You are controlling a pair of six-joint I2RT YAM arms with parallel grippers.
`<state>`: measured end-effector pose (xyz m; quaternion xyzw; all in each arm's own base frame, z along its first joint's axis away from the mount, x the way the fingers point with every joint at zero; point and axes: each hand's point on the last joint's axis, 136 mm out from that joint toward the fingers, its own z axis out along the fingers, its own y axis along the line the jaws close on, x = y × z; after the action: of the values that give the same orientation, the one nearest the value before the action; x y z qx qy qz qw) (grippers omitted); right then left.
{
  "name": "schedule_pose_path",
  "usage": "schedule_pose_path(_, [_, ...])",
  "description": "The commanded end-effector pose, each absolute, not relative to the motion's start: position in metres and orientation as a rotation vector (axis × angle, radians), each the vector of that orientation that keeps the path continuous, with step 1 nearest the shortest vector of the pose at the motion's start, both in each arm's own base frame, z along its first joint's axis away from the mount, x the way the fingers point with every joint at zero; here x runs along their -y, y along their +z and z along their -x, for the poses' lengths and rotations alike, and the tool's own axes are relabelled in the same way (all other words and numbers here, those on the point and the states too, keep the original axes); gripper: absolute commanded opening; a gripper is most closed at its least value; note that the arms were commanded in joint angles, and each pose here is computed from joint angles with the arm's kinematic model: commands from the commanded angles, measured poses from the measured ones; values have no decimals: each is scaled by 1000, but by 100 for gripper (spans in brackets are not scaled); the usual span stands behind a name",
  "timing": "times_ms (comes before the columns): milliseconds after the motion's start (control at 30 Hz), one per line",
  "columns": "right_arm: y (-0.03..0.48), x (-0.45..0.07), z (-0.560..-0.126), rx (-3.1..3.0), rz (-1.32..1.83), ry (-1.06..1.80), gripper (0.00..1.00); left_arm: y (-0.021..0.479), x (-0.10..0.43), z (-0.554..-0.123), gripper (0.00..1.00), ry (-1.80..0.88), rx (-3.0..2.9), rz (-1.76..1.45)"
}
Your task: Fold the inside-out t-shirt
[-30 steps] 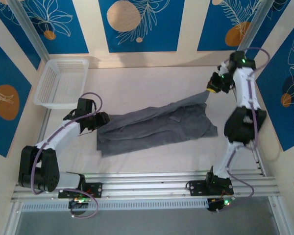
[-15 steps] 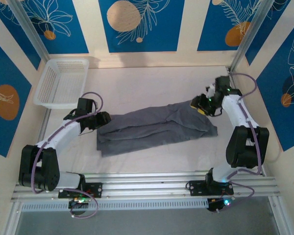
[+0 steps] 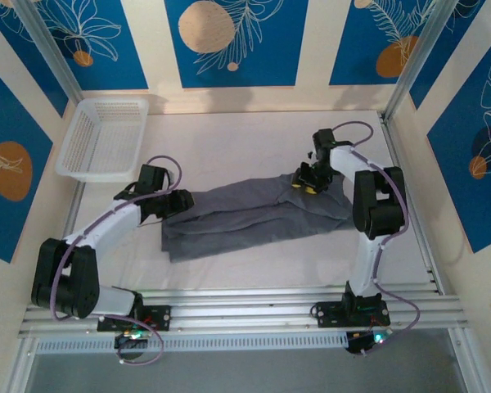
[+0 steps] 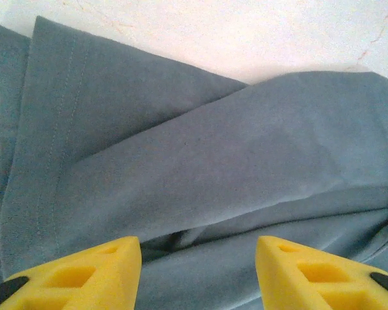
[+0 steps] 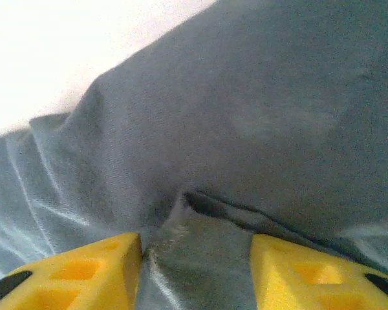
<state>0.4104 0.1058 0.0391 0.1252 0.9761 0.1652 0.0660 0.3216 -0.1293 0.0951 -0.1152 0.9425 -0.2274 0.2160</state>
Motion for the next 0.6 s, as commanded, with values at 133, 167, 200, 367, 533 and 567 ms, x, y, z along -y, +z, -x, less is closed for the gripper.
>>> schedule_pose_path(133, [63,-105,-416,-2874,-383,444,2,97,128,-322,51,-604,-2624,336])
schedule_pose_path(167, [66,-106,-412,-2876,-377,452,0,97,129,-322,51,-608,-2626,337])
schedule_pose_path(200, [68,-109,-408,-2878,-367,464,0,96,130,-322,51,-614,-2628,338])
schedule_pose_path(367, [84,-113,-366,-2852,-318,479,0,100,135,-323,51,-637,-2622,331])
schedule_pose_path(533, [70,-129,-293,-2877,-389,625,3,98,136,-324,51,-628,-2626,324])
schedule_pose_path(567, [64,-139,-278,-2893,-393,696,11,97,135,-325,51,-626,-2627,329])
